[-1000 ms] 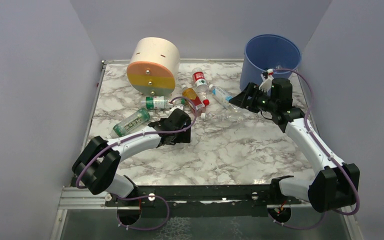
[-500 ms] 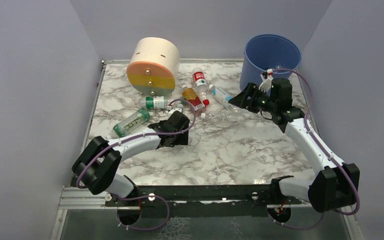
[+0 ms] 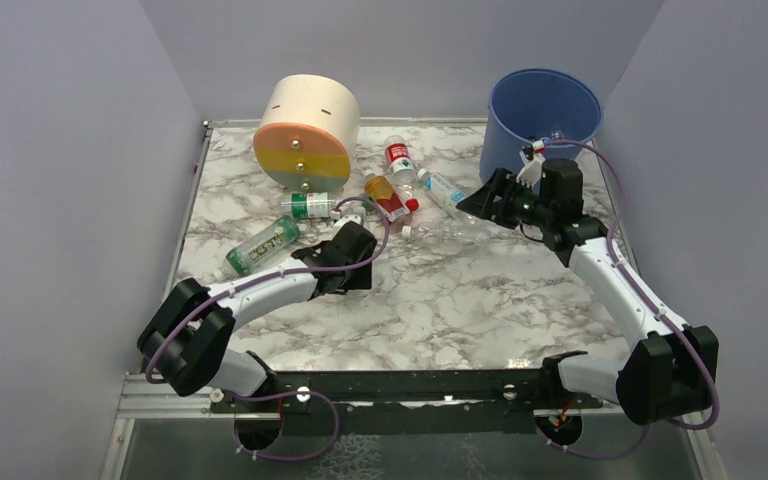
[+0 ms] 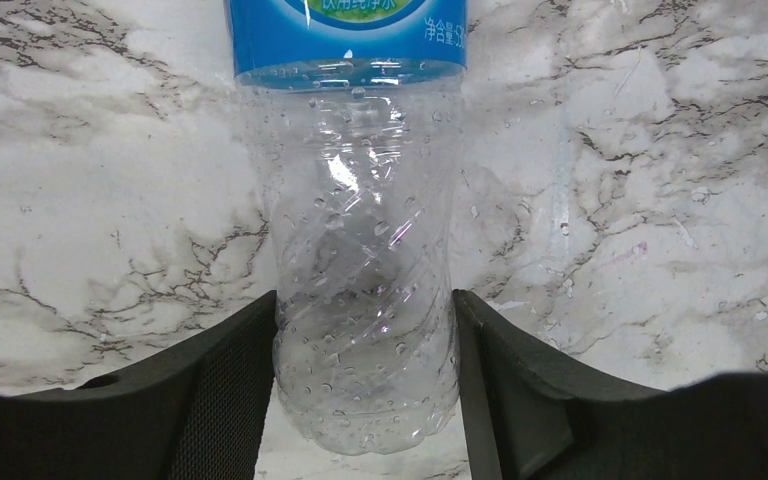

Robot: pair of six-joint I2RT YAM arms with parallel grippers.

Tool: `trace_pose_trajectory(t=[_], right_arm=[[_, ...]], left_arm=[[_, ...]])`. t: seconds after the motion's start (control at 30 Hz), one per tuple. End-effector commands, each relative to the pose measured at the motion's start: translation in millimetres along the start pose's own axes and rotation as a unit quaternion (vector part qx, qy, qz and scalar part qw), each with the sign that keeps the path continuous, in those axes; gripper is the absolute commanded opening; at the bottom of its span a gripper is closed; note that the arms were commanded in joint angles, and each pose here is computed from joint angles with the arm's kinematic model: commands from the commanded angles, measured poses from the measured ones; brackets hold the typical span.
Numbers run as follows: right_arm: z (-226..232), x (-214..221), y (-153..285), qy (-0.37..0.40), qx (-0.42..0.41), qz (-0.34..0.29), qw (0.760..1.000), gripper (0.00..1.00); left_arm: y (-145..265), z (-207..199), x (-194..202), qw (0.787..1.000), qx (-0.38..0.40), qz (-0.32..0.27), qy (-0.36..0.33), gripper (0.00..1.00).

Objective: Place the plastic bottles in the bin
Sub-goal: Pick up the plastic bottle at the center of the board.

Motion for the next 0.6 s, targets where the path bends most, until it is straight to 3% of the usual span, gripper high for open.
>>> trace_pose_trajectory(t=[0.0, 0.57], right_arm=[[2.7, 3.4, -1.3, 0.010, -0.015, 0.002, 1.000, 0.72], [18.2, 4.0, -10.1, 0.011, -0.038, 0.011, 0.999, 0.72]], left_arm=[[12.8, 0.6, -5.6, 1.000, 0.006, -0.020, 0.013, 0.62], [69.8, -21.6, -20.1, 0.990, 0.131, -0.039, 0.017, 0.62]])
Point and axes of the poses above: each gripper's point midway between its finger pads, its own y axis back along the fingers, its own z axis along the line the jaws close on, x = y × z, the point moved 4 cm from there along y, back along the fingers, and after that the axes turned 9 degrees about y, right-handed, at the moved point
